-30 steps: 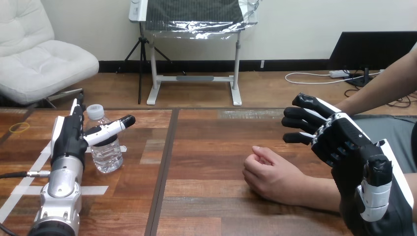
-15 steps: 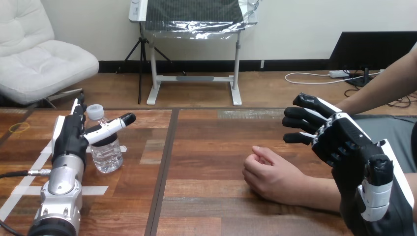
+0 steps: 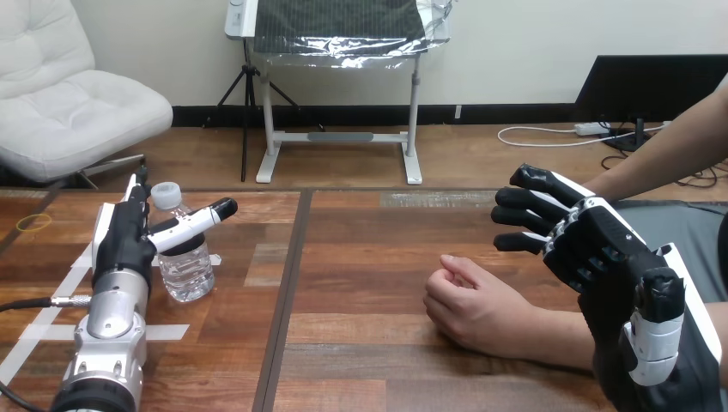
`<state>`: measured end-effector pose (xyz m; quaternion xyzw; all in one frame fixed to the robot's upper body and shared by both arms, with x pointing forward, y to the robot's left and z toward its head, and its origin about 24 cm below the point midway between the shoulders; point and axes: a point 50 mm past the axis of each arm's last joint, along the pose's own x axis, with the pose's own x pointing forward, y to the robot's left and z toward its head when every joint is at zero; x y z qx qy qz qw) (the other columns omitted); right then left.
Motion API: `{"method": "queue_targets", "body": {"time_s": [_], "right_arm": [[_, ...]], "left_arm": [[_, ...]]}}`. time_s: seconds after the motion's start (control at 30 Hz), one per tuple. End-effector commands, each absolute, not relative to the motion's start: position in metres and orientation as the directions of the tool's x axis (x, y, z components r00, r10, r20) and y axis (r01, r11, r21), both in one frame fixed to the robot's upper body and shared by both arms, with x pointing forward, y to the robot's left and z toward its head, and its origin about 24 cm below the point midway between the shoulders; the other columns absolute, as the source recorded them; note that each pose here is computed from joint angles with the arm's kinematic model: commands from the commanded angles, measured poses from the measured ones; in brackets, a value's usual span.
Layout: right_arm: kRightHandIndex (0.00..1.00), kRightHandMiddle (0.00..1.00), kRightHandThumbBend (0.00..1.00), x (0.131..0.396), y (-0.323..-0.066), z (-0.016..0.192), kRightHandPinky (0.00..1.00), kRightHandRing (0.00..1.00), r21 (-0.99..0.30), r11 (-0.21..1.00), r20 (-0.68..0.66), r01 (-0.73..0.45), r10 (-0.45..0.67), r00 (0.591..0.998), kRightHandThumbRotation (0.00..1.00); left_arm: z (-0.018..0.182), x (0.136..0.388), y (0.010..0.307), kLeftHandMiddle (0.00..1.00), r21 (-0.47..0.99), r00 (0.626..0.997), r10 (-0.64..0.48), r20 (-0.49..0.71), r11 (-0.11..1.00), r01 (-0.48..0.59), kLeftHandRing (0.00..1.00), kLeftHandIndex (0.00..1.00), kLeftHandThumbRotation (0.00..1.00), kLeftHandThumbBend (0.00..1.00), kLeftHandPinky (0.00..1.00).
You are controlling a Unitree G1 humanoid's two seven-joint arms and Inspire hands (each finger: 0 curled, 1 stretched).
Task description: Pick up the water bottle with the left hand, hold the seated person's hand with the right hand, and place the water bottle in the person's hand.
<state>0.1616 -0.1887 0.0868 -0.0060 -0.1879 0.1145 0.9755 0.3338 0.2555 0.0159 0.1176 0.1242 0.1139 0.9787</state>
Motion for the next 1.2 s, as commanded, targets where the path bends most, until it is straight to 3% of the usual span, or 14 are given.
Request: {"method": "queue_targets", "body": {"time_s": [0.0,0.6,1.17], "right_arm": [[0.81,0.78,1.00,0.1670,-0.1896,0.1051,0.70,0.77,-0.087,0.970,0.445,-0.226,0.241,0.863,1.00],[0.81,0.79,1.00,0.1672,-0.1898,0.1062,0.70,0.77,-0.085,0.970,0.447,-0.229,0.243,0.861,1.00],[0.81,0.78,1.00,0.1672,-0.1892,0.1066,0.69,0.77,-0.095,0.971,0.451,-0.218,0.237,0.861,1.00]], "left_arm": [[0.0399,0.3538,0.2427,1.00,0.253,0.963,0.224,-0.146,0.950,-0.183,1.00,1.00,0.24,1.00,0.98],[0.0385,0.3550,0.2385,0.94,0.259,0.961,0.229,-0.155,0.948,-0.184,0.94,0.94,0.20,0.97,0.88],[0.0380,0.3557,0.2349,0.88,0.273,0.961,0.231,-0.155,0.945,-0.183,0.84,0.86,0.14,0.97,0.71]]}}
